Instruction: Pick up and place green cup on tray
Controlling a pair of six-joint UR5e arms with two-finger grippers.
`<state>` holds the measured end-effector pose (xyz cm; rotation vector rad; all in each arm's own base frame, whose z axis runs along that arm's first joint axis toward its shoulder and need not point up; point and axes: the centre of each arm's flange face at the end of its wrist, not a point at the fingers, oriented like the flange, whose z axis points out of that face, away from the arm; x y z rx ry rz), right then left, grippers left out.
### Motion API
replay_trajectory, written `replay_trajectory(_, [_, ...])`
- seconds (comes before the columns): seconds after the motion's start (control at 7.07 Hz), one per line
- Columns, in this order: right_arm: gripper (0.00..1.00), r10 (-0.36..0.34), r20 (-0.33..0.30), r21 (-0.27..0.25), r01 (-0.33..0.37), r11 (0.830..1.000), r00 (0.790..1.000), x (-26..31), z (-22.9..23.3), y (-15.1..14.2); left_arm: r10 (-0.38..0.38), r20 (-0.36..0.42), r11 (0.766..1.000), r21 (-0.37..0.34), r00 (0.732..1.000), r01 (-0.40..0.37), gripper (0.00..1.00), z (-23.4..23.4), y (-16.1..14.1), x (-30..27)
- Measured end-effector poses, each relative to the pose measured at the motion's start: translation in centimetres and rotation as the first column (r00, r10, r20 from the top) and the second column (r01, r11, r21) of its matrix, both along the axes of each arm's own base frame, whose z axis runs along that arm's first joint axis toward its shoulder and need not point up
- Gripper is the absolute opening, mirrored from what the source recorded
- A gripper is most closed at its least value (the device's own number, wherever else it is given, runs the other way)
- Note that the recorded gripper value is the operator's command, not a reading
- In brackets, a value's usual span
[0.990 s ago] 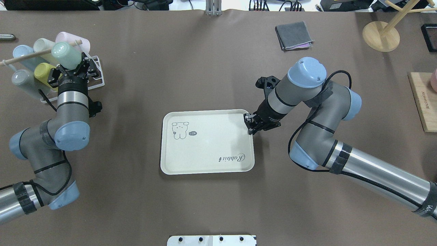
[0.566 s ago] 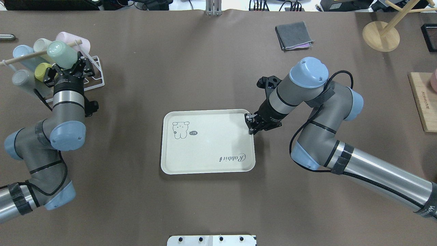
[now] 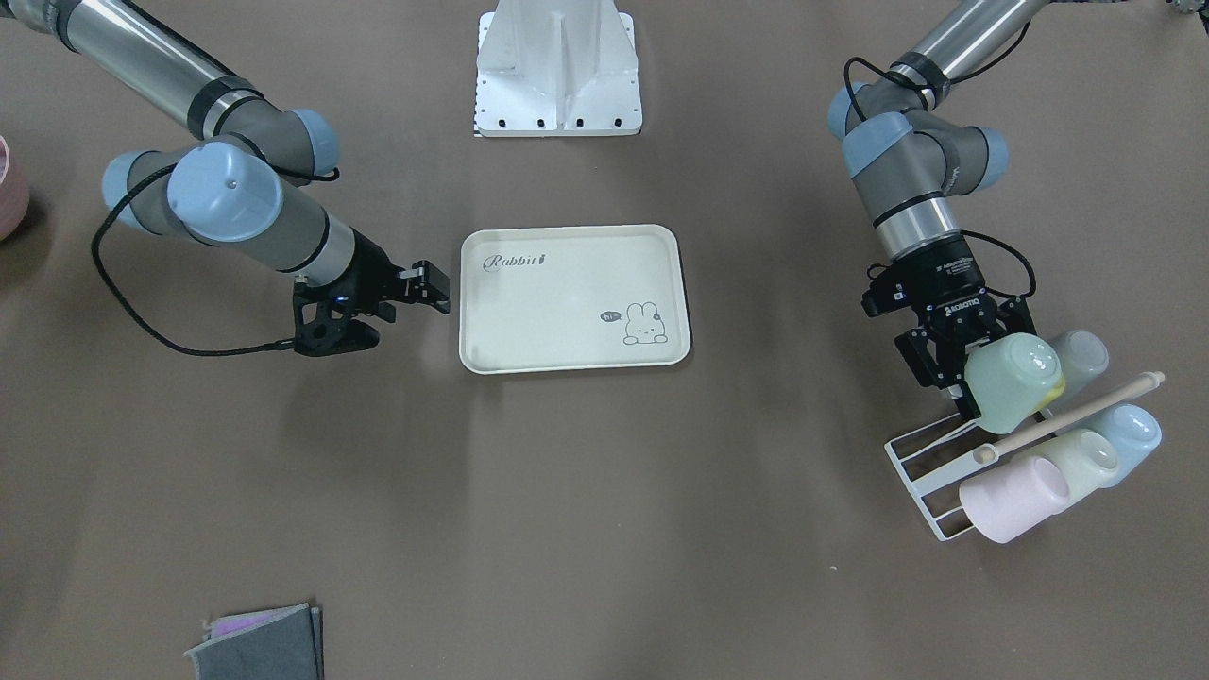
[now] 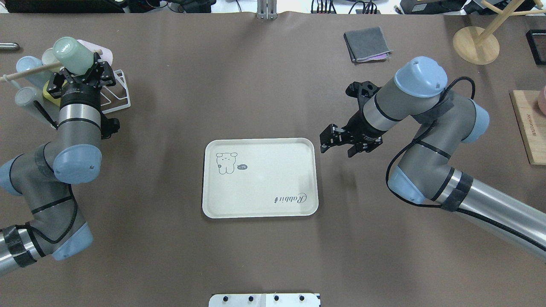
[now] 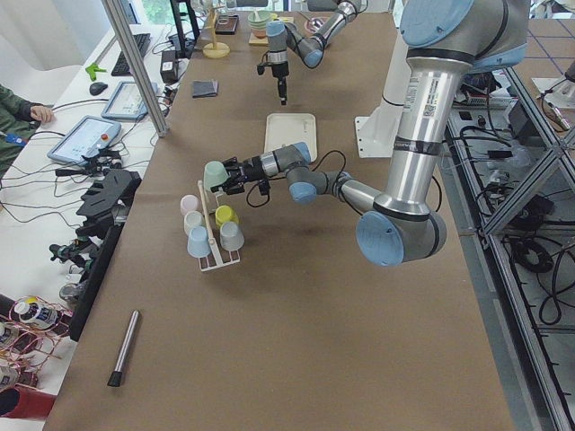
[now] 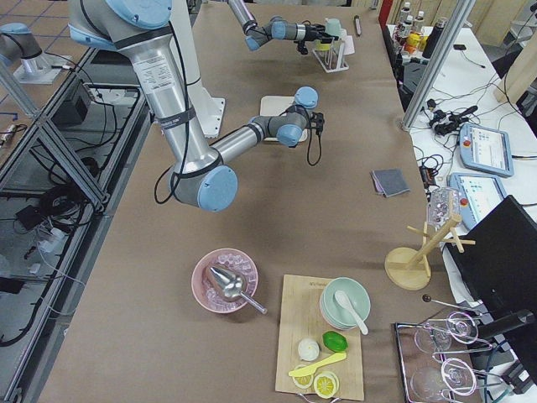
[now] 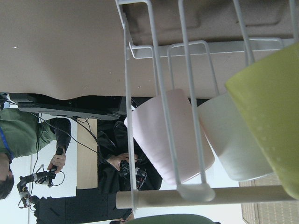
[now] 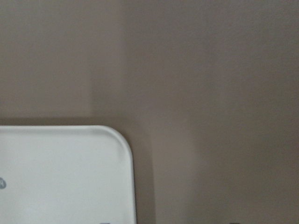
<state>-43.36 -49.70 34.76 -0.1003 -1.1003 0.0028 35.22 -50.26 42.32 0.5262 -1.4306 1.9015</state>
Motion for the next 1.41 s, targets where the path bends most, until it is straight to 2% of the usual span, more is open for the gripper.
replay_trajectory(0.14, [1.00,0.035,-0.024,-0.016,-0.035,0.999,0.999,3.4,1.1,-1.8,-0.004,-0.027,1.000,0.015,1.000,0.004,0.42,-1.2,-0.1,-0.2])
replay_trajectory(0.42, [1.00,0.096,-0.117,0.035,-0.093,0.995,0.989,13.8,5.9,-6.1,-0.011,-0.138,0.998,0.065,0.990,0.020,0.27,-3.5,-0.3,-0.7])
replay_trajectory(0.57, [1.00,0.112,-0.181,0.054,-0.104,0.993,0.977,19.6,9.3,-7.6,-0.004,-0.200,0.995,0.093,0.980,0.024,0.27,-4.9,-0.1,-1.0])
replay_trajectory(0.71, [1.00,0.118,-0.247,0.065,-0.105,0.992,0.962,25.1,13.0,-8.2,0.025,-0.280,0.992,0.123,0.960,0.010,0.27,-6.7,0.3,-1.2])
replay_trajectory(0.85, [1.00,0.116,-0.305,0.077,-0.097,0.992,0.945,29.6,16.4,-7.9,0.070,-0.387,0.989,0.144,0.919,-0.015,0.23,-7.8,0.8,-1.1])
replay_trajectory(0.99, [1.00,0.117,-0.349,0.075,-0.096,0.992,0.930,33.4,19.6,-7.1,0.106,-0.507,0.989,0.147,0.856,-0.035,0.23,-8.3,1.1,-0.7])
replay_trajectory(1.13, [1.00,0.111,-0.376,0.078,-0.088,0.993,0.920,37.3,22.7,-5.8,0.128,-0.625,0.989,0.137,0.770,-0.052,0.23,-8.9,1.3,-0.2])
replay_trajectory(1.27, [1.00,0.103,-0.392,0.089,-0.074,0.993,0.914,40.9,25.4,-4.3,0.147,-0.726,0.989,0.127,0.672,-0.079,0.23,-9.9,1.6,0.3])
replay_trajectory(1.41, [1.00,0.106,-0.400,0.091,-0.076,0.993,0.910,43.8,27.3,-3.1,0.163,-0.811,0.986,0.117,0.562,-0.117,0.23,-11.1,2.1,0.6])
